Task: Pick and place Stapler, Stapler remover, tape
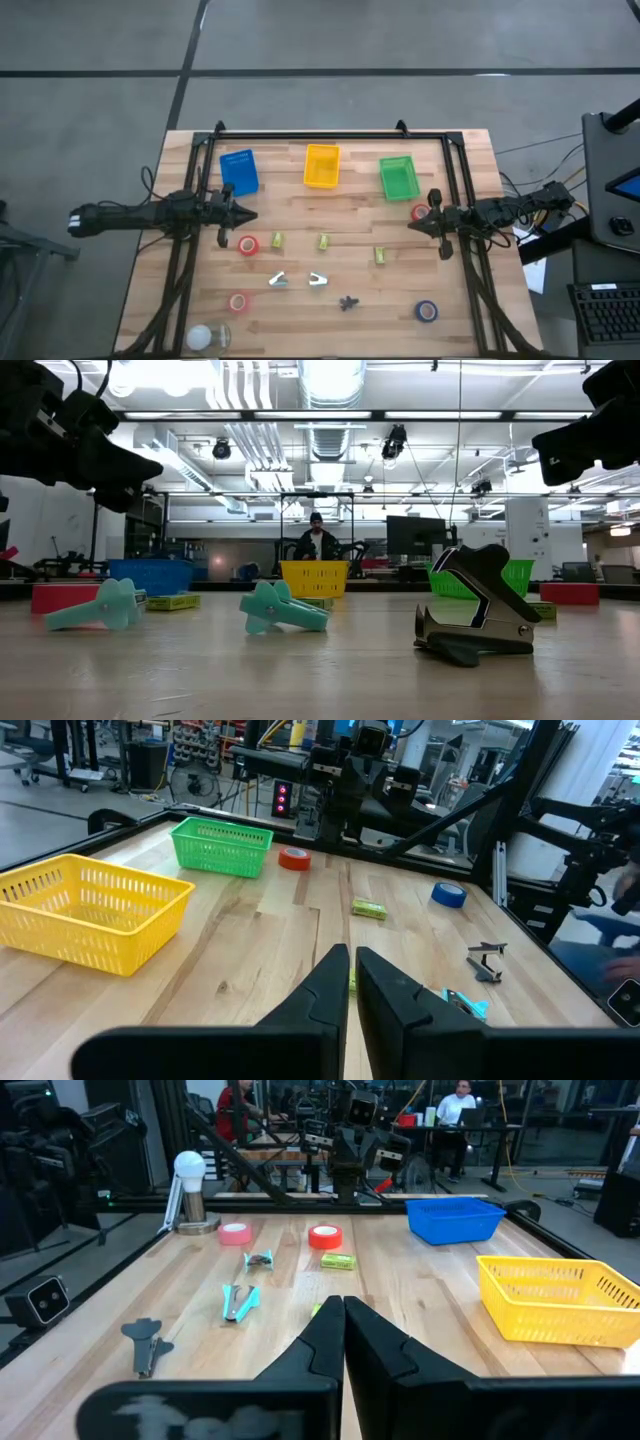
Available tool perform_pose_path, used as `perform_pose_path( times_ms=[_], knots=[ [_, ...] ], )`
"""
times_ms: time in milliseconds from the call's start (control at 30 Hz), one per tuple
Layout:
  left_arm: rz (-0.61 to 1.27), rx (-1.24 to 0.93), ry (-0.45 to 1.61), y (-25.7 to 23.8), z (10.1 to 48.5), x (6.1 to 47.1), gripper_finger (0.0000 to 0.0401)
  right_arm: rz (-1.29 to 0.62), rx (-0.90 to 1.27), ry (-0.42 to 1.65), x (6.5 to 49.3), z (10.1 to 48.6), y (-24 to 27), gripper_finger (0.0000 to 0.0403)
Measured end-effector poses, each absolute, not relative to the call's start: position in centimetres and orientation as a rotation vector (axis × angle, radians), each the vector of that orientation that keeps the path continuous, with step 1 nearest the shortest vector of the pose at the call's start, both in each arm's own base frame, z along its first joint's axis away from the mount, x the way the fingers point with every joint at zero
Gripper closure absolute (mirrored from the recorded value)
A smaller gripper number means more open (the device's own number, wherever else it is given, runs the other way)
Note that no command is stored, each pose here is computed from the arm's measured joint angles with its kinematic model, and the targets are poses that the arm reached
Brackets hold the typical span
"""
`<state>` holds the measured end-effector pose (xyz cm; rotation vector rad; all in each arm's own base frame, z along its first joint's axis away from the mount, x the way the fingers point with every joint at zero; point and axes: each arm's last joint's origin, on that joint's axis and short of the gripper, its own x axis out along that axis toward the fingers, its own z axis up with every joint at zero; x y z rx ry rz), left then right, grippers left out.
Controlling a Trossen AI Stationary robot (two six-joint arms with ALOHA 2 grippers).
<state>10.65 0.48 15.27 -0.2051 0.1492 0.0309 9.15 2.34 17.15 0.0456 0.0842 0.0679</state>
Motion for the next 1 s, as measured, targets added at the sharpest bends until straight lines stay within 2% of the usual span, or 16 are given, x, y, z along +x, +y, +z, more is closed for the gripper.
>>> perform_pose_path(
  times_ms=[333, 767, 867, 1000],
  knots=[
    [0.031, -0.205, 0.149, 0.5, 15.3, 10.6, 0.0375, 0.065, 0.066, 0.077, 9.2, 17.2, 2.3, 0.0394],
    [0.031, -0.205, 0.149, 0.5, 15.3, 10.6, 0.0375, 0.056, 0.476, 0.049, 9.9, 16.8, 2.5, 0.0393],
    [0.031, -0.205, 0.149, 0.5, 15.3, 10.6, 0.0375, 0.040, 0.503, 0.123, 10.3, 16.1, 2.7, 0.0380],
    [0.030, -0.205, 0.141, 0.5, 15.3, 10.7, 0.0375, 0.007, 0.492, 0.224, 10.9, 15.9, 2.9, 0.0339]
  ],
)
